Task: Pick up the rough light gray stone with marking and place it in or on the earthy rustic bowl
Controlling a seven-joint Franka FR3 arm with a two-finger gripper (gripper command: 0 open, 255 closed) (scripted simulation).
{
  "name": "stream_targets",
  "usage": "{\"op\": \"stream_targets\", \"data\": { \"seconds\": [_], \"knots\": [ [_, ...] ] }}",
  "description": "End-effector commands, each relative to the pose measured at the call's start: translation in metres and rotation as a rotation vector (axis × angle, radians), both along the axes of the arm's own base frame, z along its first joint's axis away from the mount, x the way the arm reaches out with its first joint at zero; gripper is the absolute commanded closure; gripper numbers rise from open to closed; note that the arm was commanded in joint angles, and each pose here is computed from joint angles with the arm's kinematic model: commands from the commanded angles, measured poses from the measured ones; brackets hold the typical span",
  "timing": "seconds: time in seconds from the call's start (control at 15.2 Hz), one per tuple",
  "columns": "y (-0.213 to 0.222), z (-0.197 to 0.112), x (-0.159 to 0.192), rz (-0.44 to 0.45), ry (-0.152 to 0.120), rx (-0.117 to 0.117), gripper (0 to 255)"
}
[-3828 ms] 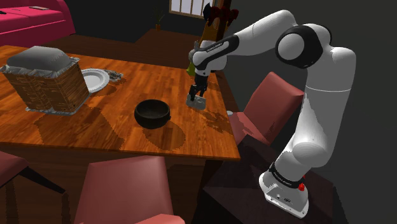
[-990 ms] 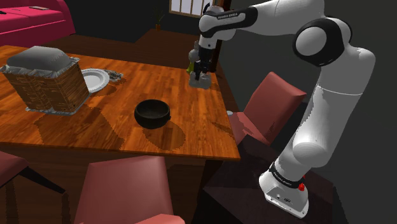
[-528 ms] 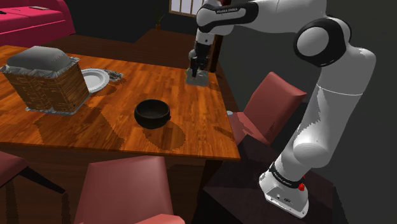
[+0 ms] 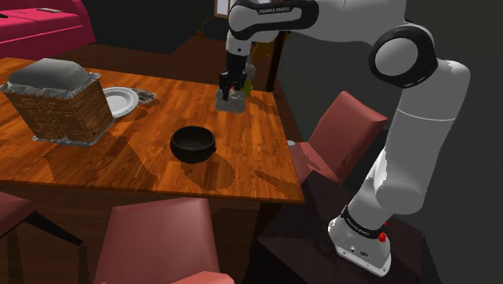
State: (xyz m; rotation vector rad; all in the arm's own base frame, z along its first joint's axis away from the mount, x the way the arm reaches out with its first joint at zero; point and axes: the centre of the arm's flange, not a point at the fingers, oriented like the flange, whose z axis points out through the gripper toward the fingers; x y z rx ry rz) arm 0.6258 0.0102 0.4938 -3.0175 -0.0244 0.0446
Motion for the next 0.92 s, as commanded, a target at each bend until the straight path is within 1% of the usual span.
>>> {"op": "stream_targets", "data": {
  "seconds": [0.0, 0.59, 0.66, 0.86],
  "knots": [
    [0.026, 0.002, 0.007, -0.001, -0.001, 0.0, 255],
    [0.142, 0.008, 0.034, -0.001, -0.001, 0.0, 255],
    [0.161, 0.01, 0.038, -0.001, -0.001, 0.0, 255],
    [0.161, -0.006, 0.038, -0.001, -0.001, 0.0, 255]
  ]
}}
